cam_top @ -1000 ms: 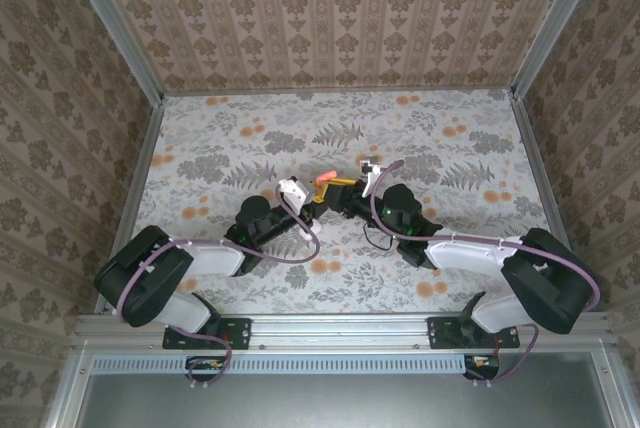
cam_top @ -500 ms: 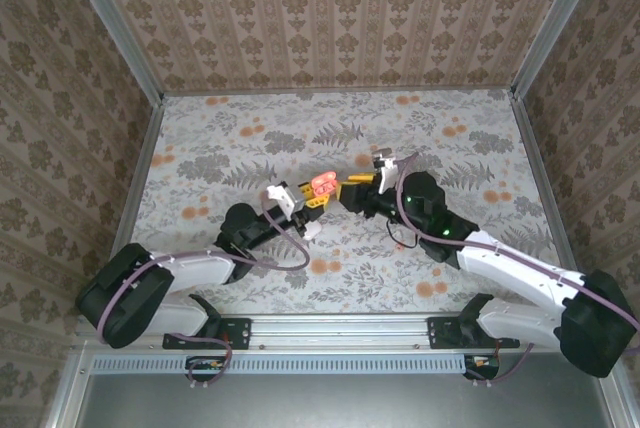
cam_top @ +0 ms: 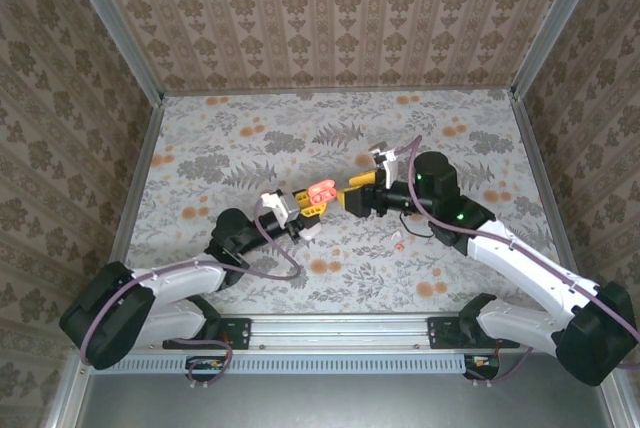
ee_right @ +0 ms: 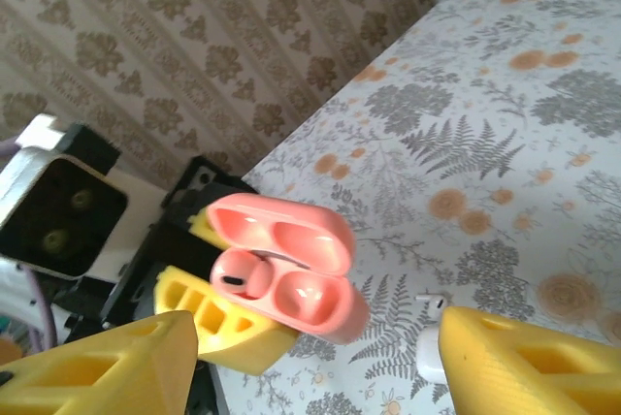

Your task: Insert the wireless bluetooth earbuds into the charging case

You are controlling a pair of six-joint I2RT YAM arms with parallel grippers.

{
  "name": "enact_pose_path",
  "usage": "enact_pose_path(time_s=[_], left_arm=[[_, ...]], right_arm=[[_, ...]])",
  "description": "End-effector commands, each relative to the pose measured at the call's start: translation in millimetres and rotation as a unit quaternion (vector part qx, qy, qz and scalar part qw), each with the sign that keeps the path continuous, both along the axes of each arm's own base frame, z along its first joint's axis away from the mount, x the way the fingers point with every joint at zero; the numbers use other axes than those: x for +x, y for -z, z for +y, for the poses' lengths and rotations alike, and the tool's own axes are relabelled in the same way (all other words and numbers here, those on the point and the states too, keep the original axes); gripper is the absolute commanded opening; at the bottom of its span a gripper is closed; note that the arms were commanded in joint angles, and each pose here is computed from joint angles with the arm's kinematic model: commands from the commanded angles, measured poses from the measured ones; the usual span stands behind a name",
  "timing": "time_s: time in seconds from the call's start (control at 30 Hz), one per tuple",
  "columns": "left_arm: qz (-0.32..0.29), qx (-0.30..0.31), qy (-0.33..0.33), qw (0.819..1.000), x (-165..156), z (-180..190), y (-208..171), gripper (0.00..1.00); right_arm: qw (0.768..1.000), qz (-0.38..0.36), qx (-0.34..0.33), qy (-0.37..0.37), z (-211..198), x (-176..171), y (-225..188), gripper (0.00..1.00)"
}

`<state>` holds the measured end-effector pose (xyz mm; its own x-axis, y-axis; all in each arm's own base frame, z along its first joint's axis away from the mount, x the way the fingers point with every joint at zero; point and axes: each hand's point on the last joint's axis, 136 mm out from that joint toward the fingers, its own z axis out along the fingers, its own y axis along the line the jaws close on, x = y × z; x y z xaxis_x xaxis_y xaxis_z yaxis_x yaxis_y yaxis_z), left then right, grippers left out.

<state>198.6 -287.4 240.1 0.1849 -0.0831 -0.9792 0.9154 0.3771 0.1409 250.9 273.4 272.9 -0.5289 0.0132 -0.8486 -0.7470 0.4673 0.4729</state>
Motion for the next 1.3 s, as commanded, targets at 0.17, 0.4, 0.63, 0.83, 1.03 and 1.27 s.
enact_pose_path(time_s=[0.17,0.4,0.63,0.83,1.03,1.27], left_arm=[[-0.023,0.008,0.005,1.000,-8,3,-3,0.18],[-0.023,0.008,0.005,1.000,-8,3,-3,0.18],[-0.026,0.007,0.005,1.000,-7,2,-5,0.18],[-0.025,0.006,0.006,1.000,-7,2,-6,0.18],[-0.023,0.004,0.008,1.000,-7,1,-7,0.18],[-0.025,0.004,0.009,1.000,-7,1,-8,0.18]], right_arm=[[0.999,-0.023,-0.030,-0.039,16,-12,-4,0.70],[0.999,-0.022,-0.035,-0.026,23,-2,-1,0.70],[0.999,-0.016,-0.040,-0.018,27,6,4,0.70],[0.999,-0.014,-0.038,-0.013,29,12,7,0.70],[0.999,-0.007,-0.035,-0.014,34,15,11,0.69],[0.999,0.005,-0.049,-0.019,36,15,23,0.69]])
